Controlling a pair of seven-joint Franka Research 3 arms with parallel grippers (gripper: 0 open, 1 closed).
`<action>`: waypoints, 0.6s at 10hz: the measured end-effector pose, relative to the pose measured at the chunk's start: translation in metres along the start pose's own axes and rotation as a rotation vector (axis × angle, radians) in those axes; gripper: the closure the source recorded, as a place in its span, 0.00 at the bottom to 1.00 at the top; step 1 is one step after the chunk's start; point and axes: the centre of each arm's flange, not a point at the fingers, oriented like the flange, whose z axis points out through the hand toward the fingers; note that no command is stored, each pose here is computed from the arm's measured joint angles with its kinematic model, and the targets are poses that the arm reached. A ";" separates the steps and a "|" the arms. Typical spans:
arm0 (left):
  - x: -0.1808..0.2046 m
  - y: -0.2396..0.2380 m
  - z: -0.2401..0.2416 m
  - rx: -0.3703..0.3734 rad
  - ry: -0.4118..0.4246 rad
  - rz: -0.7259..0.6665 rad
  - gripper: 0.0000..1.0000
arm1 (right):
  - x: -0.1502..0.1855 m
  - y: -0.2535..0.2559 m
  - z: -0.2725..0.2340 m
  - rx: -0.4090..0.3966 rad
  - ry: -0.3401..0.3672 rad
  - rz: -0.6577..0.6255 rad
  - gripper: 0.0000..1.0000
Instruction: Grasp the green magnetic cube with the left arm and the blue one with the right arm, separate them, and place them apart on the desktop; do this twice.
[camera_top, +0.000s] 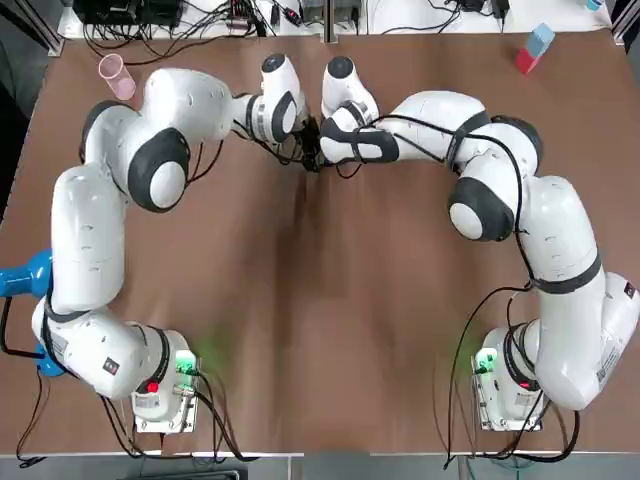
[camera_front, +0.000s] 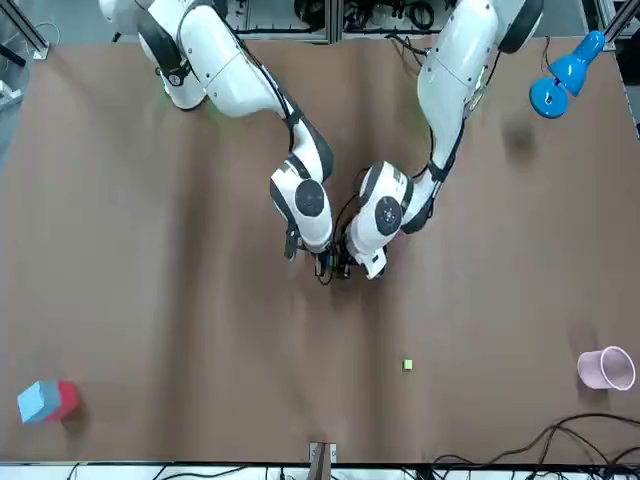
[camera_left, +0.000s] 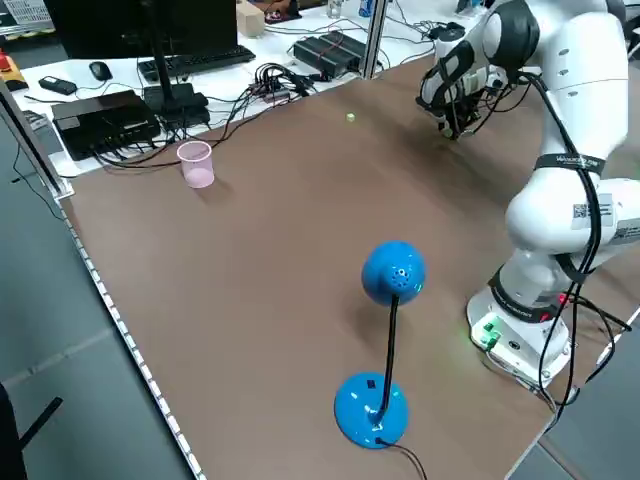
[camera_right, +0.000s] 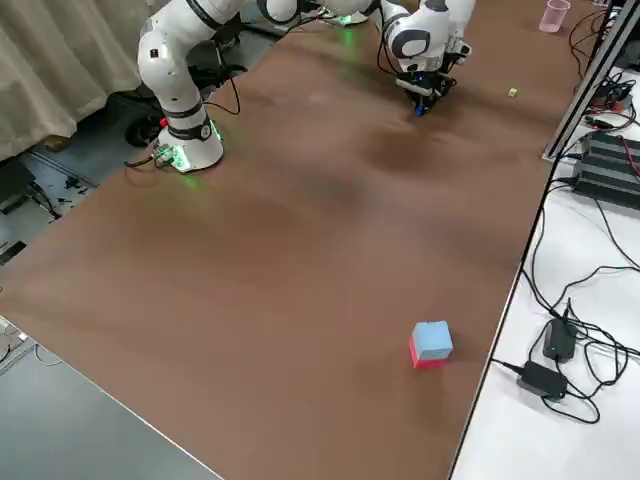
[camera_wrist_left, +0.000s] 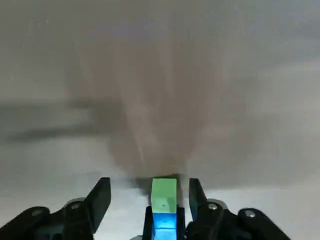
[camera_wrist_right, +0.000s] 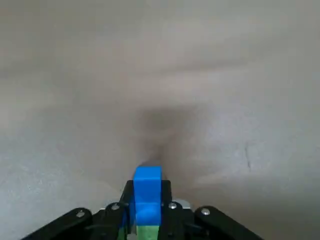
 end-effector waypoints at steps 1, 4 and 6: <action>-0.001 -0.001 0.001 -0.001 0.000 0.002 0.34 | 0.000 0.000 0.000 0.000 0.000 0.000 0.76; -0.001 -0.001 0.001 -0.002 0.001 0.001 0.43 | 0.000 0.000 0.000 0.000 0.000 0.000 0.76; 0.000 -0.001 0.001 -0.003 0.001 0.001 0.53 | 0.000 0.000 0.000 0.000 0.000 0.000 0.76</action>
